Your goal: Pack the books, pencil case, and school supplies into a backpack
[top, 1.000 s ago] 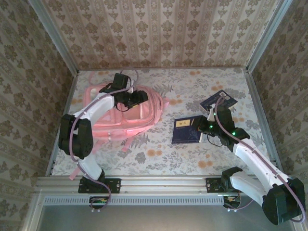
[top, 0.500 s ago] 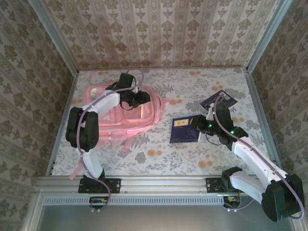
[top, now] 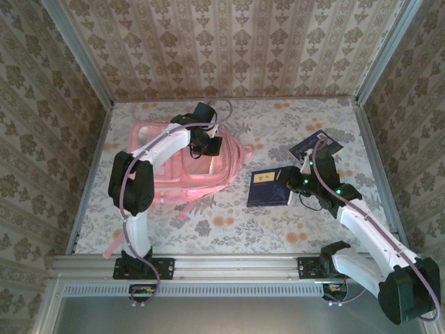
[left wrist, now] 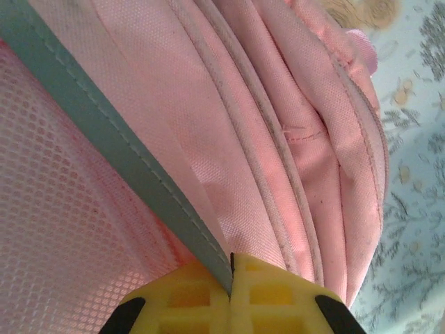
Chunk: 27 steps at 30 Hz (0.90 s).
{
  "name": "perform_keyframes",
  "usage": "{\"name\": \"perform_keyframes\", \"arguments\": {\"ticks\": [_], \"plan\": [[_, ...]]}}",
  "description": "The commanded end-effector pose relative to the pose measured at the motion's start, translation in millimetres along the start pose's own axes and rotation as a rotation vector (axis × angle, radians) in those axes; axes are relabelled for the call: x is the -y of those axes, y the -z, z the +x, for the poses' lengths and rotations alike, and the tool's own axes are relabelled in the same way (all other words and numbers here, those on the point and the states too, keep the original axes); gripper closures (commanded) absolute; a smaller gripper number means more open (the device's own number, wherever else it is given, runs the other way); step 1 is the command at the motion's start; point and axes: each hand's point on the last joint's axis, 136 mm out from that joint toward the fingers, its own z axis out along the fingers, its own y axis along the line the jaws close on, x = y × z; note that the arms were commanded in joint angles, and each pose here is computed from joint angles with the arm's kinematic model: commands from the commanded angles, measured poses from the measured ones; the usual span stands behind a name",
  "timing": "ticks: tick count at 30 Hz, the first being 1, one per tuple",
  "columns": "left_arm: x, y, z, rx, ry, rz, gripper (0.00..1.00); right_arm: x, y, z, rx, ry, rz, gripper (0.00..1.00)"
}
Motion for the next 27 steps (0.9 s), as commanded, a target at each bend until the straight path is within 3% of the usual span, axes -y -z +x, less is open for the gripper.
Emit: {"name": "perform_keyframes", "arguments": {"ticks": [1,9,19,27], "plan": [[28.9,65.2,-15.0,0.099,-0.143,0.059,1.00,-13.4,23.5,-23.5,0.096,0.050,0.014,1.00],[71.7,169.3,-17.9,0.284,-0.237,0.245,1.00,-31.3,52.6,-40.6,0.188,0.126,-0.019,1.00],[81.0,259.8,-10.7,0.484,-0.145,0.683,1.00,-81.7,45.0,-35.7,0.095,0.076,-0.309,1.00],[99.8,283.3,-0.7,0.510,-0.199,0.802,1.00,-108.4,10.4,-53.3,0.028,-0.083,-0.487,1.00]]}}
